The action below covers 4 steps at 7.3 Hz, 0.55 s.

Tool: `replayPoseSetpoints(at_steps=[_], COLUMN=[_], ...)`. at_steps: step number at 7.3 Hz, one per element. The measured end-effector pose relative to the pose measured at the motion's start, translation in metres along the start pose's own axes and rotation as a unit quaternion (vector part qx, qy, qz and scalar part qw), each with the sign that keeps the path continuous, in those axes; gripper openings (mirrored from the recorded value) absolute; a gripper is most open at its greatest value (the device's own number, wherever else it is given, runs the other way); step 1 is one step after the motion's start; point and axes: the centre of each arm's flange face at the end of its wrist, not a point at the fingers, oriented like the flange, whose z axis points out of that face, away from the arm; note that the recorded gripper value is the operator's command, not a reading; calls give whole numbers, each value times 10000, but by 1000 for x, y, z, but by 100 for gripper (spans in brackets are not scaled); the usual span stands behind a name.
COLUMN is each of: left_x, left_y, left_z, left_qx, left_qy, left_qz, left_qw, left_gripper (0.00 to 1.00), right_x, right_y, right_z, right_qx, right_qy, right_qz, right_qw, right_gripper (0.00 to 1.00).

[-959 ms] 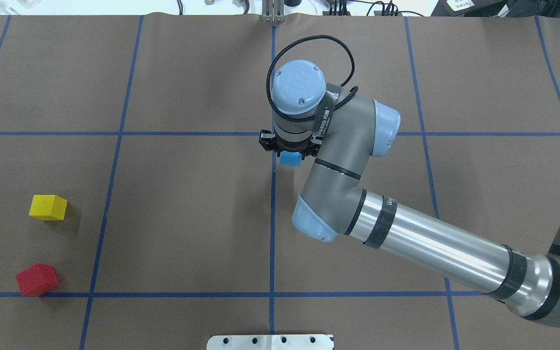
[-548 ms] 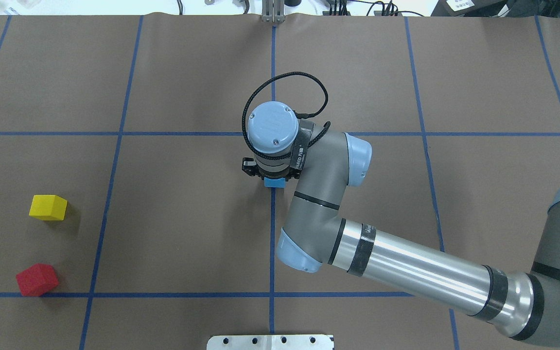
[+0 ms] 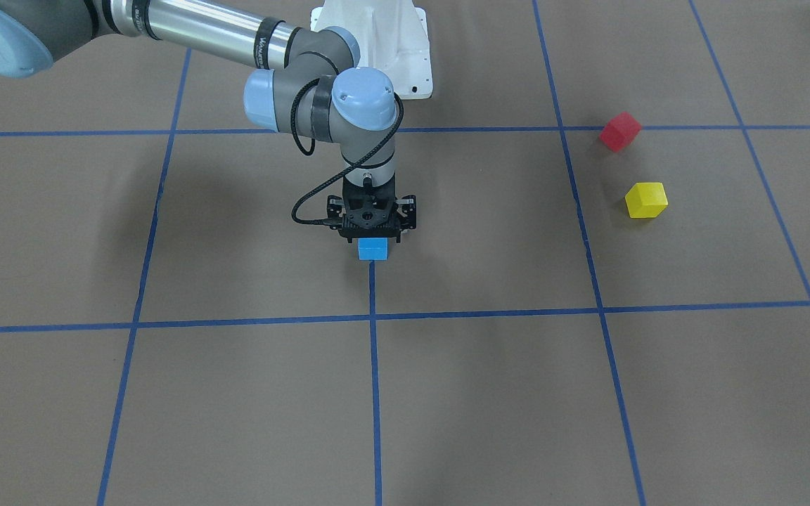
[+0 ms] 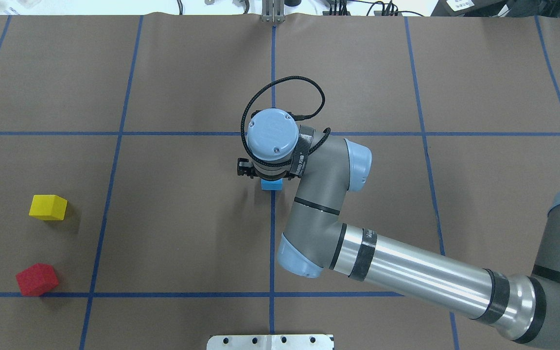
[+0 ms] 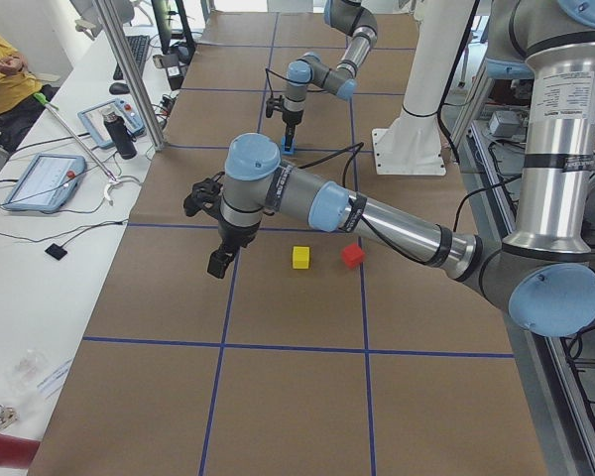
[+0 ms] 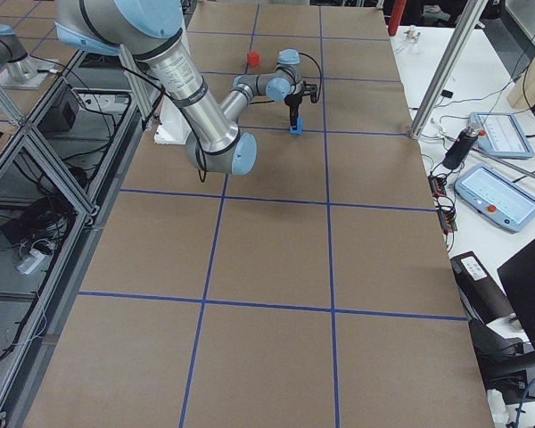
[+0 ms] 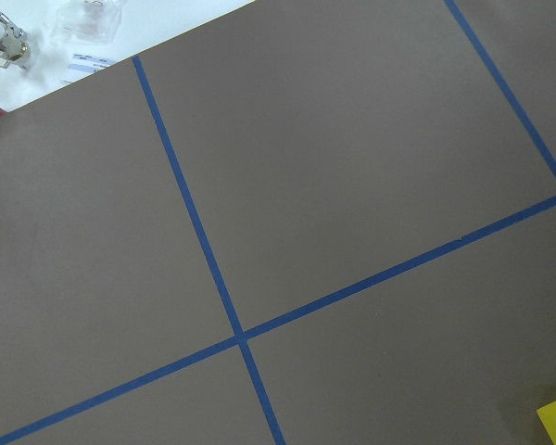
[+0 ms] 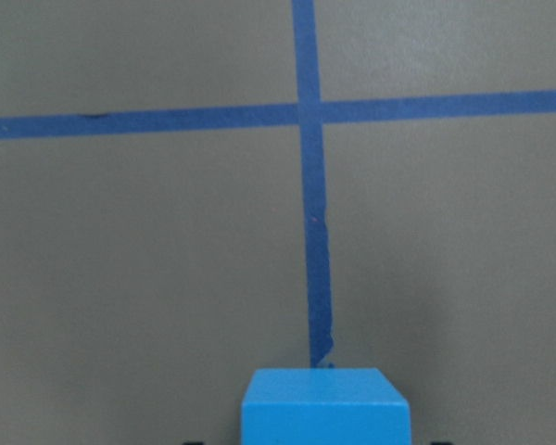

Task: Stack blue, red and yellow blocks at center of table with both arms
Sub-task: 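Open the right gripper and withdraw it from the blue cube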

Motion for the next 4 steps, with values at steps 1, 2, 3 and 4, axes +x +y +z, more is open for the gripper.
replayPoseSetpoints(at_steps=[1, 2, 3, 4], left_x=[0, 2, 8, 17], left_y=[0, -2, -5, -7], left_z=[0, -2, -4, -2], left_qx=[4, 29, 99, 163], left_qy=[2, 4, 66, 287], left_qz=[5, 34, 114, 195], left_qw=[10000, 10000, 9999, 9993], left_gripper=[100, 100, 100, 100], right_x=[12, 35, 72, 130], right_y=[-32, -75, -119, -161], right_z=[-23, -50, -79, -112], right_qx=[18, 35, 35, 24], right_qy=[-129, -218, -255, -295], right_qz=[90, 127, 84, -79], right_qw=[9999, 9997, 9996, 9995], right_gripper=[100, 100, 100, 100])
